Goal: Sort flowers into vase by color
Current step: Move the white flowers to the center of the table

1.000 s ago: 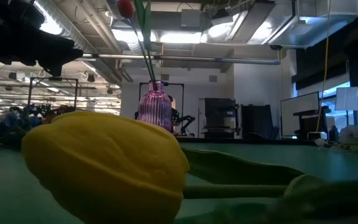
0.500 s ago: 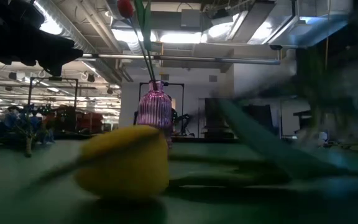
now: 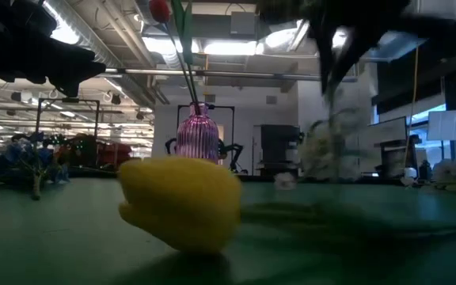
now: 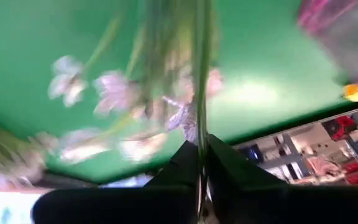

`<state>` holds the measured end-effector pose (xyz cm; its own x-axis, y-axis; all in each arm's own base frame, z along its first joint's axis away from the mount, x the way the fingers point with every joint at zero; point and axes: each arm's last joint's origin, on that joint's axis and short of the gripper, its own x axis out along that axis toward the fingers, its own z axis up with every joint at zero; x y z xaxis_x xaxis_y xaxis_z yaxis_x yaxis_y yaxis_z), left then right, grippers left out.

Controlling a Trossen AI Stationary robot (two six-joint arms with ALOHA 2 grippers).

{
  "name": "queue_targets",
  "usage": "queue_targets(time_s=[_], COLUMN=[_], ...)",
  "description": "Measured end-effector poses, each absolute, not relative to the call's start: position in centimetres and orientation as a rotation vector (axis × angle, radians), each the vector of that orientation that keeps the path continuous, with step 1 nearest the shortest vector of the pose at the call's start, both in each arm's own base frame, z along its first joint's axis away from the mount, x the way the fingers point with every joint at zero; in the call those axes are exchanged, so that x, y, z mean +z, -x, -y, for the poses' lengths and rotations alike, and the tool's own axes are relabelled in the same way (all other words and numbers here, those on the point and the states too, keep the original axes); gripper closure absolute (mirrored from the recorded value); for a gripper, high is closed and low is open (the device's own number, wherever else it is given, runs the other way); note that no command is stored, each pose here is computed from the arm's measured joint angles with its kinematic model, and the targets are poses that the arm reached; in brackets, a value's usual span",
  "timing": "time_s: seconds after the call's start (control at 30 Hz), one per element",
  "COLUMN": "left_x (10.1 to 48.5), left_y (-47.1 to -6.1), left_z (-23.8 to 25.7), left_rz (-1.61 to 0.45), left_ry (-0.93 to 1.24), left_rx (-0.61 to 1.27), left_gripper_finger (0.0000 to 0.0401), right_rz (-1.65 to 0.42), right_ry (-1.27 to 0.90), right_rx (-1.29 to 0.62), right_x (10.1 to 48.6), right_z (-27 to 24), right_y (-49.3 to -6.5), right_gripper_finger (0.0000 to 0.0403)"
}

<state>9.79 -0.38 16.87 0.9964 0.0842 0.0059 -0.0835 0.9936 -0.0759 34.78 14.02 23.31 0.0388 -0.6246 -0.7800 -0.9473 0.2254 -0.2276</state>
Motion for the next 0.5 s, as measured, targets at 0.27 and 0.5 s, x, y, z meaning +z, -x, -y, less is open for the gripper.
queue_targets(time_s=[0.27,0.5], left_x=[16.9,16.9], left_y=[-9.8,-9.8], left_z=[0.4,0.4], left_rz=[0.009,0.009], left_ry=[0.076,0.076], left_rx=[0.084,0.084], left_gripper_finger=[0.0234,0.0234], right_rz=[-1.632,-1.499], right_ry=[1.655,1.62], right_rx=[0.578,0.425], right_x=[18.5,17.6], right_z=[-9.4,-9.1], right_y=[-36.9,-38.4], right_gripper_finger=[0.0383,0.0332])
